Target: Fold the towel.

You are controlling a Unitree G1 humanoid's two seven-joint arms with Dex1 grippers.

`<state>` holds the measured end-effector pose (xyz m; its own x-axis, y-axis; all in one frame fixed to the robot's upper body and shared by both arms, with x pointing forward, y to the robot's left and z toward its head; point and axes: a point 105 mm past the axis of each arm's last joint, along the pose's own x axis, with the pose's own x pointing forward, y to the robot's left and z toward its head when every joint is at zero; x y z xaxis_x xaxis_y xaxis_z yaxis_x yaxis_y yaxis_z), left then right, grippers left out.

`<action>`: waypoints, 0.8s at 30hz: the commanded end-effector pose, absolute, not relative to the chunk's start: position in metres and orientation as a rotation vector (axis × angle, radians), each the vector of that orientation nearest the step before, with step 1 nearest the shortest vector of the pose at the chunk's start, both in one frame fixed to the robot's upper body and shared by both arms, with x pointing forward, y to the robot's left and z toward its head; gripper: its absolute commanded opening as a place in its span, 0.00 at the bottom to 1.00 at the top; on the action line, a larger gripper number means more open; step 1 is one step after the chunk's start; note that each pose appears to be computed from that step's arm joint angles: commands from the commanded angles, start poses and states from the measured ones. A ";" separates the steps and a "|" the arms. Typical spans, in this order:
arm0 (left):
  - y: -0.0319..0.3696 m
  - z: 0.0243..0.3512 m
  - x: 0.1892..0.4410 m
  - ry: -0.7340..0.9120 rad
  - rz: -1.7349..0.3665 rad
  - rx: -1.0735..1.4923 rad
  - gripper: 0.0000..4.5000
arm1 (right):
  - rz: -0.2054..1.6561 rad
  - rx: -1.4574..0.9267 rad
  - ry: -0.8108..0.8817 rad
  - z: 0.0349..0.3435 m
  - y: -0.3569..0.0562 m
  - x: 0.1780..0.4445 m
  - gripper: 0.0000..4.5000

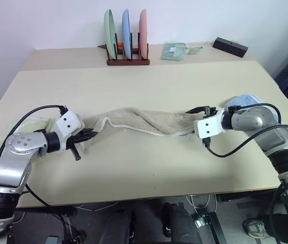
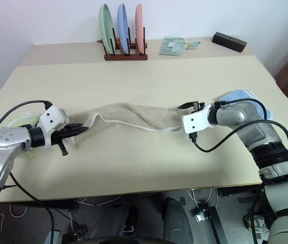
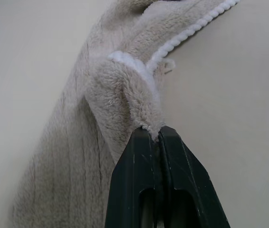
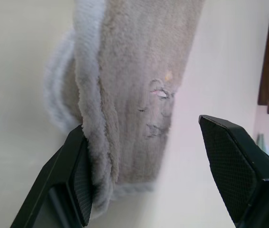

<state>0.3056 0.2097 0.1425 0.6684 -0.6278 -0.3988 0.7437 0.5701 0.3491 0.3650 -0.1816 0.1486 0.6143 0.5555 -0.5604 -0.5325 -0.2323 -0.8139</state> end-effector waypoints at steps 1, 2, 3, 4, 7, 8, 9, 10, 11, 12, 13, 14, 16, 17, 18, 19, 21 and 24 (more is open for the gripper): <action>0.206 0.153 0.304 0.195 -0.815 0.533 0.00 | 0.984 -1.489 -0.048 0.162 -0.184 0.367 0.54; 0.206 0.153 0.304 0.195 -0.814 0.530 0.00 | 0.989 -1.479 -0.049 0.163 -0.183 0.367 0.44; 0.207 0.152 0.303 0.197 -0.814 0.528 0.00 | 0.999 -1.472 -0.047 0.163 -0.183 0.365 0.33; 0.207 0.152 0.302 0.198 -0.813 0.528 0.00 | 1.009 -1.468 -0.044 0.163 -0.183 0.364 0.21; 0.209 0.150 0.301 0.202 -0.810 0.528 0.00 | 1.022 -1.462 -0.037 0.162 -0.183 0.362 0.01; 0.209 0.150 0.301 0.203 -0.807 0.529 0.00 | 1.012 -1.457 -0.043 0.165 -0.183 0.362 0.01; 0.210 0.150 0.302 0.197 -0.799 0.531 0.00 | 0.982 -1.452 -0.059 0.171 -0.184 0.365 0.01; 0.212 0.152 0.306 0.181 -0.784 0.534 0.00 | 0.926 -1.452 -0.078 0.181 -0.186 0.372 0.01; 0.214 0.158 0.313 0.149 -0.756 0.552 0.00 | 0.853 -1.461 -0.105 0.195 -0.189 0.380 0.01; 0.215 0.161 0.319 0.126 -0.738 0.565 0.00 | 0.805 -1.468 -0.121 0.204 -0.192 0.386 0.01; 0.219 0.168 0.329 0.090 -0.700 0.593 0.00 | 0.749 -1.481 -0.144 0.215 -0.194 0.393 0.01; 0.225 0.178 0.344 0.051 -0.632 0.622 0.00 | 0.683 -1.497 -0.172 0.228 -0.197 0.400 0.01; 0.238 0.216 0.377 -0.084 -0.443 0.687 0.00 | 0.524 -1.538 -0.238 0.262 -0.203 0.416 0.01; 0.242 0.231 0.387 -0.137 -0.379 0.711 0.00 | 0.474 -1.552 -0.260 0.273 -0.205 0.420 0.01; 0.249 0.250 0.397 -0.189 -0.298 0.716 0.00 | 0.410 -1.573 -0.290 0.287 -0.208 0.424 0.01; 0.256 0.274 0.405 -0.256 -0.220 0.711 0.00 | 0.332 -1.585 -0.324 0.303 -0.212 0.428 0.01; 0.270 0.348 0.405 -0.479 -0.046 0.651 0.00 | 0.123 -1.592 -0.446 0.359 -0.217 0.427 0.01; 0.279 0.388 0.396 -0.594 -0.017 0.595 0.00 | 0.022 -1.562 -0.547 0.398 -0.220 0.418 0.01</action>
<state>0.4052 0.2577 0.3789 0.8506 -0.2310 0.4723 -0.0977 0.8132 0.5737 0.4267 -0.2051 0.3766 0.8945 0.3813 0.2335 0.2508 0.0044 -0.9680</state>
